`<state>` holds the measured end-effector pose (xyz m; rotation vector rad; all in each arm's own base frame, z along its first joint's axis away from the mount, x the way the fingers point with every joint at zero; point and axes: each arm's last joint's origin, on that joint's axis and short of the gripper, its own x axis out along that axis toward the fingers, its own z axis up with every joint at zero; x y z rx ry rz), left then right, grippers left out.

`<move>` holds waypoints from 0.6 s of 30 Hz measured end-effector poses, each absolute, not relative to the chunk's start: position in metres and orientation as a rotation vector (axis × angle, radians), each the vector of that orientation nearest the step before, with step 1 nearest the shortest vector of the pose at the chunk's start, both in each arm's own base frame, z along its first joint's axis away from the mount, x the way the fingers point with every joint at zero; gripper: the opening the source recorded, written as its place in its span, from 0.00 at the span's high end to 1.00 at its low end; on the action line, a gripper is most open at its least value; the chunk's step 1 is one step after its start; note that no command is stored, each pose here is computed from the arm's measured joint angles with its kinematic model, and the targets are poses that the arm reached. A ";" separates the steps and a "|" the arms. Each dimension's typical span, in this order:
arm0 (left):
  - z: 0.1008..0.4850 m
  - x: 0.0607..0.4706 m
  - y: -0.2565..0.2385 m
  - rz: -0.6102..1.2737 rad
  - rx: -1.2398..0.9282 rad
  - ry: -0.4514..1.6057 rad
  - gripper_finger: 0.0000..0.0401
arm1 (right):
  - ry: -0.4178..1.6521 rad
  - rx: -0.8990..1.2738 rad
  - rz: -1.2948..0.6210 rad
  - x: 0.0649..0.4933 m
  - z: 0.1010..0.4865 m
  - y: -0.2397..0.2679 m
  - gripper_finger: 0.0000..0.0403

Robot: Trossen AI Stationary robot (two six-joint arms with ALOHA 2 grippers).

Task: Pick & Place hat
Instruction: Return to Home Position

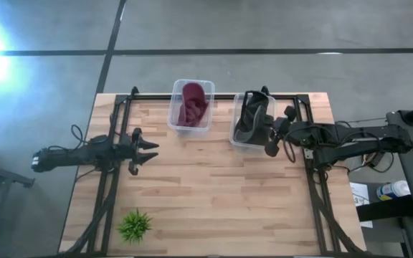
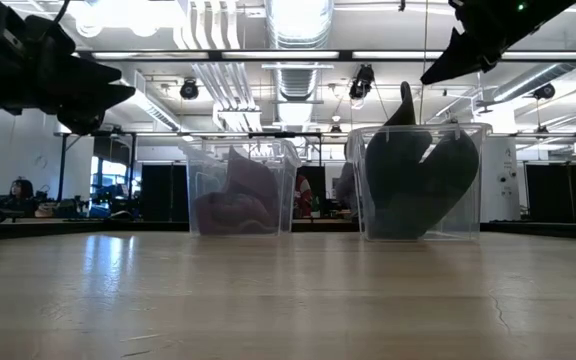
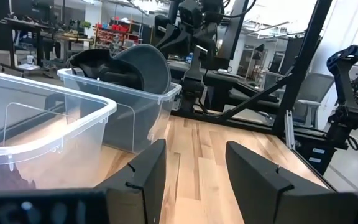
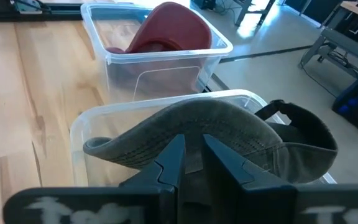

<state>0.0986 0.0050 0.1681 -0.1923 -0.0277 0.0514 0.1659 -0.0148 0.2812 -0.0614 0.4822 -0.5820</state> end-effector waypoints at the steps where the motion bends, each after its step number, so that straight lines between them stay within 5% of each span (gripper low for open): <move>1: 0.168 0.099 0.005 0.052 -0.192 -0.027 0.60 | 0.488 -0.063 -0.582 0.167 0.280 -0.015 0.88; 18: 0.167 0.099 0.005 0.053 -0.194 -0.013 0.60 | 0.587 -0.123 -0.569 0.182 0.266 -0.015 0.88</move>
